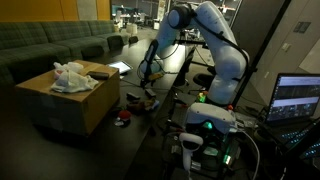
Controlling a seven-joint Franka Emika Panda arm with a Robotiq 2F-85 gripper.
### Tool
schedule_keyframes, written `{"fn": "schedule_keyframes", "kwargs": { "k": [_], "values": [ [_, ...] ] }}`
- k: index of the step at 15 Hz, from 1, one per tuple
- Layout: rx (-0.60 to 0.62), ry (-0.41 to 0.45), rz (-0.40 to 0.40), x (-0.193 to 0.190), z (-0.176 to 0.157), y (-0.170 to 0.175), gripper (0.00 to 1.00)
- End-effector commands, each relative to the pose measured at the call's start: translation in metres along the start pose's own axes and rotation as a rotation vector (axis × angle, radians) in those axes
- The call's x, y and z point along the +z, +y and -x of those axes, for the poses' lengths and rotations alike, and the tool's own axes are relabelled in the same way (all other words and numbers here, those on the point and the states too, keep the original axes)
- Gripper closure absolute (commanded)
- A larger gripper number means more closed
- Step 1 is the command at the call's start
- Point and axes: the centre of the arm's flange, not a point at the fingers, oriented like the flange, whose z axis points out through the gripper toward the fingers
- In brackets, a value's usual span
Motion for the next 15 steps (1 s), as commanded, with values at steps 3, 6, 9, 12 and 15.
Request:
{"fn": "schedule_keyframes", "kwargs": {
  "k": [3, 6, 9, 12, 15],
  "values": [
    [0.075, -0.039, -0.045, 0.026, 0.015, 0.029, 0.00],
    [0.102, -0.054, -0.078, 0.040, 0.019, 0.037, 0.00],
    [0.104, -0.066, -0.120, 0.051, 0.018, 0.041, 0.00],
    [0.085, -0.072, -0.144, 0.057, 0.016, 0.040, 0.00],
    [0.077, -0.093, -0.129, 0.063, 0.012, 0.038, 0.00]
  ]
}}
